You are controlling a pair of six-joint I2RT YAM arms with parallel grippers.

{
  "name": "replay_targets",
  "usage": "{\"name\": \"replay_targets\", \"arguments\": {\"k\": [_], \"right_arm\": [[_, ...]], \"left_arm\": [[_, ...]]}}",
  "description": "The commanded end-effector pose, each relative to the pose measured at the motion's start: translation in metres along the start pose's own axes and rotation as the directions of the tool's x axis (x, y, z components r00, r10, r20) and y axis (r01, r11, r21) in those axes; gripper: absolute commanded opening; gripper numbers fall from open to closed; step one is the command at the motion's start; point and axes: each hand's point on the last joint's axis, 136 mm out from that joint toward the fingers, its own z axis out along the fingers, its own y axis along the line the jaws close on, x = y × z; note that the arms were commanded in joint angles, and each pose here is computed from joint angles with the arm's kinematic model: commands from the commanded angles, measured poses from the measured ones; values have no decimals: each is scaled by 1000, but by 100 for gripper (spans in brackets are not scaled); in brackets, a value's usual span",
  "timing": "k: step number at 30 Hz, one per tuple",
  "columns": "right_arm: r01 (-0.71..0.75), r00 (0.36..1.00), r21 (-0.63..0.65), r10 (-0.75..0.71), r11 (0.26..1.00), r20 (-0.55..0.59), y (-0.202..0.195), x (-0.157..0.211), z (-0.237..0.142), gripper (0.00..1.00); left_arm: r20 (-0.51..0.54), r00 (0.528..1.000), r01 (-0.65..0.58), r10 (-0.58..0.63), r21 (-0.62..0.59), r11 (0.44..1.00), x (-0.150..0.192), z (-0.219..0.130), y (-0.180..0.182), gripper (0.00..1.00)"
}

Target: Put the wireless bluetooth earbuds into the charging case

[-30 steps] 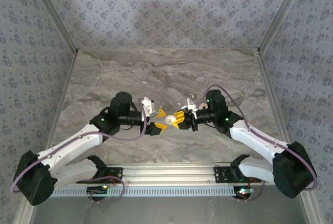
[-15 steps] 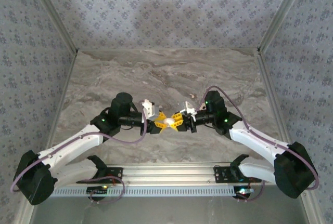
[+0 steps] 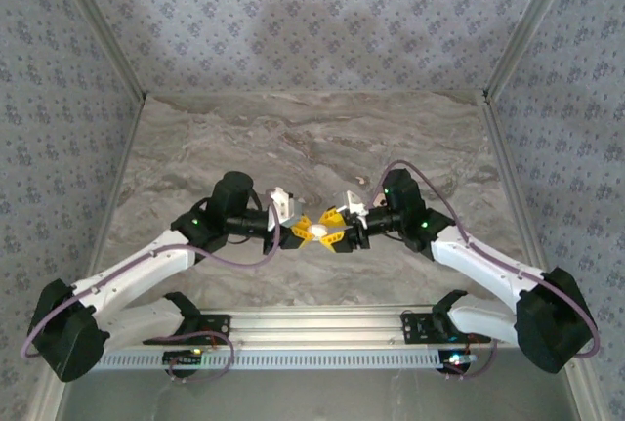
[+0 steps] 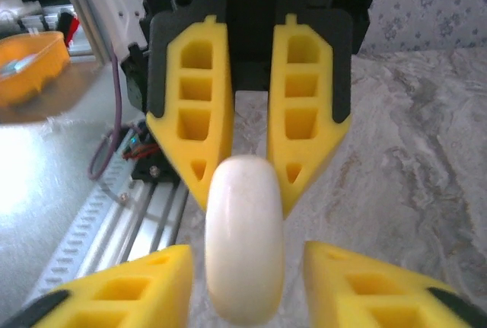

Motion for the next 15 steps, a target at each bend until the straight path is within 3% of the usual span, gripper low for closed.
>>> {"name": "replay_targets", "arguments": {"k": [1, 7, 15], "right_arm": [[30, 996, 73, -24, 997, -85, -3, -3, -14, 53], [93, 981, 174, -60, 980, -186, -12, 0, -26, 60], [87, 969, 96, -62, 992, -238, -9, 1, -8, 60]], "left_arm": [[-103, 995, -21, 16, -53, 998, 7, -7, 6, 19], [-208, 978, -24, 5, -86, 996, 22, -11, 12, 19], [-237, 972, -19, -1, -82, 996, 24, -8, 15, 19]]}}
